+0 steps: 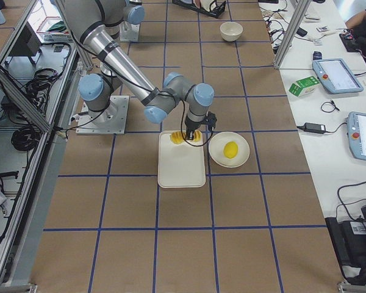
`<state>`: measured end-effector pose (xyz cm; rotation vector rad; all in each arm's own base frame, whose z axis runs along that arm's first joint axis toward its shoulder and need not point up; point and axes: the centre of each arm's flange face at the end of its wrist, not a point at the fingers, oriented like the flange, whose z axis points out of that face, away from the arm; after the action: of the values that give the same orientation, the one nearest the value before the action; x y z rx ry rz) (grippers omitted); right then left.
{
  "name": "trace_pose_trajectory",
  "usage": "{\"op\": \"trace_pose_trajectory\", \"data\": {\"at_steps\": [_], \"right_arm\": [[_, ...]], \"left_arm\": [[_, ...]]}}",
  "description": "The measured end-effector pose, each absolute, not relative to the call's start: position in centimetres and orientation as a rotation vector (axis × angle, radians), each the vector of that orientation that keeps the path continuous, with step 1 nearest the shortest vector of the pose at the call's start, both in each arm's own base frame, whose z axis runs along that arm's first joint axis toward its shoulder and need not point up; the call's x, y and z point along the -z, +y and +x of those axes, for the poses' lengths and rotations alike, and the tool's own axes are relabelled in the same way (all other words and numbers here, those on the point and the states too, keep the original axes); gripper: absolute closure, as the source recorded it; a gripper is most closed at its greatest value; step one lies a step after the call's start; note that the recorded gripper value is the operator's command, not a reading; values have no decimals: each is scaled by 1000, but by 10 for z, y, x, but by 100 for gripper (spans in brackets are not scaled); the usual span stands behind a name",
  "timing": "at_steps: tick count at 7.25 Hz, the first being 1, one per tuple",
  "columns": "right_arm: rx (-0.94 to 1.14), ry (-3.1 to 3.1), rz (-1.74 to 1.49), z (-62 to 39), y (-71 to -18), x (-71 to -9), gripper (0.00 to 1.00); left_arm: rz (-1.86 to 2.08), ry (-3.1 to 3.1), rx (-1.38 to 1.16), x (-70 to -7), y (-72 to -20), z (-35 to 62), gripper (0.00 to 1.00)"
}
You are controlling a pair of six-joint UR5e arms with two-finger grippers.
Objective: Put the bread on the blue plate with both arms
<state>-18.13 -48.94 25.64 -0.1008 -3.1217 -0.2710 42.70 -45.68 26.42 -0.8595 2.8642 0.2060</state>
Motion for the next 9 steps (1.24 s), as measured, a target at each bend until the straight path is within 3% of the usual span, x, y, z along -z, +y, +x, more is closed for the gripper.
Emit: {"op": "trace_pose_trajectory", "data": {"at_steps": [5, 9], "right_arm": [[323, -3114, -156, -128, -532, -364, 100], [213, -3140, -257, -59, -541, -402, 100]], "left_arm": [[-830, 2856, -160, -288, -459, 425, 100], [-785, 2865, -182, -326, -448, 410, 100]]}}
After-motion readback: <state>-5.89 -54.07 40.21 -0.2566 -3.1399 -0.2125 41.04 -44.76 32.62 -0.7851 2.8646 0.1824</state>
